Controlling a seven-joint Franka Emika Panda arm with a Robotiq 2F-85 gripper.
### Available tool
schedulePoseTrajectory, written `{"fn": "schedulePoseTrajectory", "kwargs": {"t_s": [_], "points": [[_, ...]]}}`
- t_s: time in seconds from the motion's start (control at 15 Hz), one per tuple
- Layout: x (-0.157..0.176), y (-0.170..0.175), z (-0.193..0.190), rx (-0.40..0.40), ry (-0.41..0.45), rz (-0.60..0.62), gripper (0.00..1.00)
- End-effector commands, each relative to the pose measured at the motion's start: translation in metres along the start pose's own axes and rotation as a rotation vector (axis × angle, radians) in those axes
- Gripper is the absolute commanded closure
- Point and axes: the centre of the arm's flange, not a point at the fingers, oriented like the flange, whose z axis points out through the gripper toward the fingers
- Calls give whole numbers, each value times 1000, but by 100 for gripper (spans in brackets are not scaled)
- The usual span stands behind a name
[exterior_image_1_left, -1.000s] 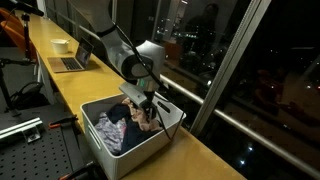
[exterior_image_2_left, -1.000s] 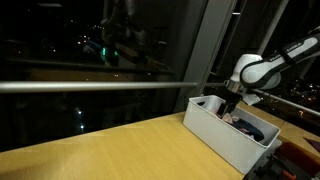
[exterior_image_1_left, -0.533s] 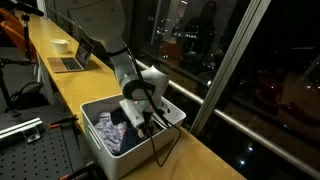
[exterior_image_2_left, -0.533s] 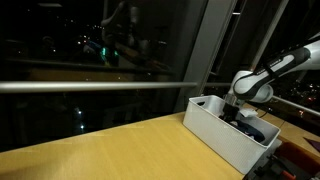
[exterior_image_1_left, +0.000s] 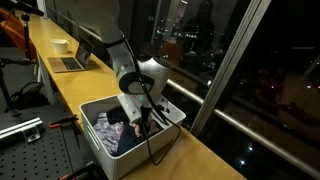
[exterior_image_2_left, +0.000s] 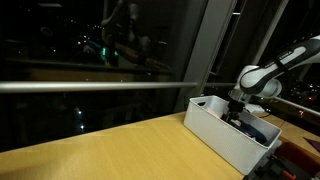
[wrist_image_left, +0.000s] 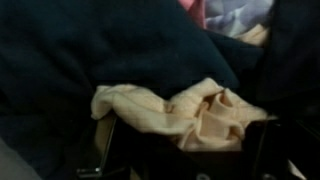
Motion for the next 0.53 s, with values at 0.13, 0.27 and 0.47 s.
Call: {"fn": "schedulePoseTrajectory", "kwargs": {"t_s": [0.13, 0.27, 0.47], "points": [[-47, -56, -92, 24, 73, -33, 100], [-54, -75, -130, -1, 115, -73, 100], [-65, -110, -192, -34, 173, -130, 100]]}}
